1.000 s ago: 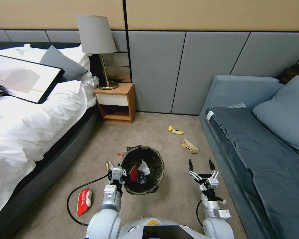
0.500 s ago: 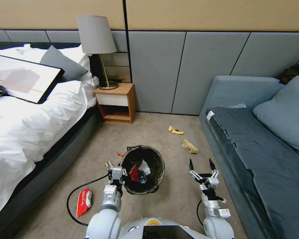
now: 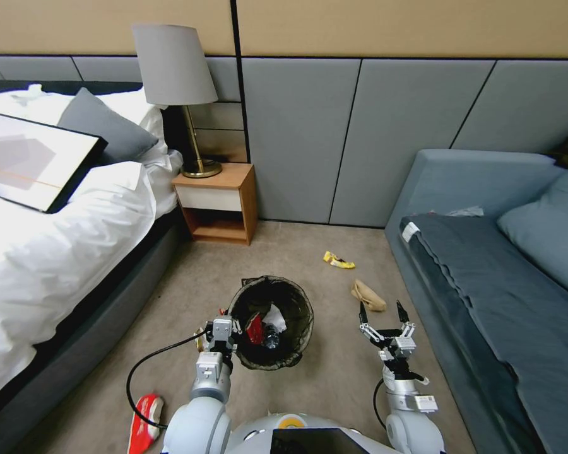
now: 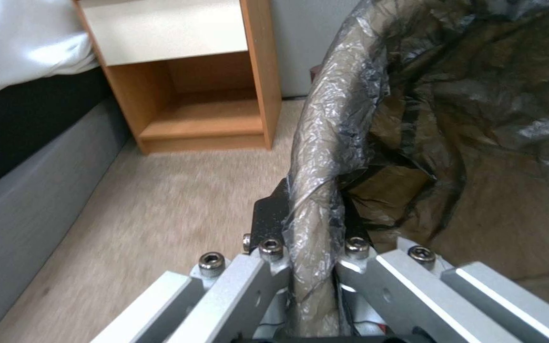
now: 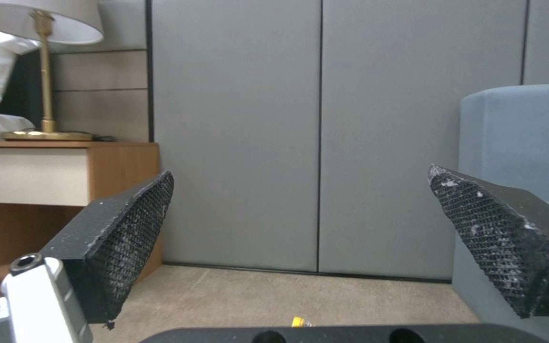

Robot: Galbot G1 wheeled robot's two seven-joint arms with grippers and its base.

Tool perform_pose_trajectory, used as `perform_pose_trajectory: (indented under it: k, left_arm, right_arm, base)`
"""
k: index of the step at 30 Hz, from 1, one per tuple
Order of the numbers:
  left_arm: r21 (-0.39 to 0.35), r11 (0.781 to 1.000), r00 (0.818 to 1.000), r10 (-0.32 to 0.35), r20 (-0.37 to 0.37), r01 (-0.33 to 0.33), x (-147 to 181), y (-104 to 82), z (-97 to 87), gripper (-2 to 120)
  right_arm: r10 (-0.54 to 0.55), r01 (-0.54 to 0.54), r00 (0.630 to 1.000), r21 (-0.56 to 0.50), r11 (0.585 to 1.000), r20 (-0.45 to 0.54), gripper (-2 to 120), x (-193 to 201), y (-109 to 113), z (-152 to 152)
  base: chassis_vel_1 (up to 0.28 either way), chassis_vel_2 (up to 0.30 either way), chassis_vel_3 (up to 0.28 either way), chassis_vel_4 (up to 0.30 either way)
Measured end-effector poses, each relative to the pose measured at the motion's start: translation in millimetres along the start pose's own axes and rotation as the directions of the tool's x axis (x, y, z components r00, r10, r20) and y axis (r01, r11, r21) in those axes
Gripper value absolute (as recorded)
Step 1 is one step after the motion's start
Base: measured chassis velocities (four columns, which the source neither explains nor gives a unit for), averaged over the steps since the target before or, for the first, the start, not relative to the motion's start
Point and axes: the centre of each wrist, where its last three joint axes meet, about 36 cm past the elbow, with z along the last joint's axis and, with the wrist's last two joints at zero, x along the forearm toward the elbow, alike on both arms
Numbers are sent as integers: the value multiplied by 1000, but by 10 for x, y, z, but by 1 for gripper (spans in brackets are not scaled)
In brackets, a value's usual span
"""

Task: Pick up the trash bin, then pick up the garbage from the floor and place it into the trash bin.

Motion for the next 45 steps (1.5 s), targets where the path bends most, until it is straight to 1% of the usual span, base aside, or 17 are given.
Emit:
perform_pose_trajectory:
  k: [12, 23, 29, 30, 31, 33, 34, 35, 36, 37, 38, 39, 40, 42, 43, 44, 45]
  left_arm:
    - [0, 1000, 1000, -2, -2, 2, 0, 0, 5, 0]
    - [0, 1000, 1000, -3, -4, 3, 2, -2, 8, 0]
    - [1, 1000, 1000, -3, -3, 3, 2, -5, 7, 0]
    - [1, 1000, 1000, -3, -3, 3, 2, -5, 7, 0]
    - [2, 1000, 1000, -3, -3, 3, 3, -7, 7, 0]
    - [3, 1000, 1000, -1, -2, 1, 0, -15, 6, 0]
    - [3, 1000, 1000, -1, -2, 1, 0, -15, 6, 0]
    - [4, 1000, 1000, -1, -2, 1, -1, -18, 6, 0]
    - [4, 1000, 1000, 0, -3, 0, -2, -23, 7, 0]
    - [4, 1000, 1000, 0, -3, 0, -2, -23, 7, 0]
    - [4, 1000, 1000, 1, -3, -1, -2, -26, 8, 0]
    - [4, 1000, 1000, 1, -2, -1, -3, -27, 10, 0]
    - [4, 1000, 1000, 1, -2, -1, -3, -27, 10, 0]
    - [3, 1000, 1000, 2, -2, -2, -4, -26, 11, 0]
    - [3, 1000, 1000, 2, -2, -2, -4, -26, 11, 0]
    - [2, 1000, 1000, 2, -2, -2, -5, -25, 12, 0]
    - [0, 1000, 1000, 3, -2, -3, -5, -23, 14, 0]
  right_arm:
    - [-19, 19, 1000, 0, 1000, 14, 100, -21, -33, 43]
    - [-36, 35, 998, 24, 999, 46, 100, -97, -125, 63]
    - [-44, 41, 998, 99, 994, 33, 100, -242, -350, 95]
    - [-44, 41, 998, 99, 994, 33, 100, -242, -350, 95]
    - [-39, 37, 999, 115, 993, 14, 100, -270, -406, 98]
    - [-39, 57, 994, 184, 981, -97, 100, -337, -644, 99]
    - [-39, 57, 994, 184, 981, -97, 100, -337, -644, 99]
    - [-48, 76, 989, 202, 976, -143, 100, -340, -715, 94]
    - [-59, 117, 969, 232, 966, -242, 100, -341, -855, 95]
    - [-59, 117, 969, 232, 966, -242, 100, -341, -855, 95]
    - [-63, 139, 952, 240, 961, -301, 100, -347, -922, 100]
    - [-70, 169, 920, 232, 958, -385, 100, -350, -1010, 119]
    - [-70, 169, 920, 232, 958, -385, 100, -350, -1010, 119]
    - [-79, 201, 880, 217, 955, -469, 100, -377, -1113, 230]
    - [-79, 201, 880, 217, 955, -469, 100, -377, -1113, 230]
    - [-80, 208, 869, 214, 954, -488, 100, -388, -1144, 270]
    - [-87, 229, 841, 204, 952, -534, 100, -416, -1211, 369]
  base:
    - [-212, 208, 201, -216]
    - [-14, 4, -4, -4]
    - [0, 0, 0, 0]
    - [0, 0, 0, 0]
    - [0, 0, 0, 0]
    - [0, 0, 0, 0]
    - [0, 0, 0, 0]
    - [0, 0, 0, 0]
    - [0, 0, 0, 0]
    - [0, 0, 0, 0]
    - [0, 0, 0, 0]
    - [0, 0, 0, 0]
    - [0, 0, 0, 0]
    - [0, 0, 0, 0]
    - [0, 0, 0, 0]
    - [0, 0, 0, 0]
    - [0, 0, 0, 0]
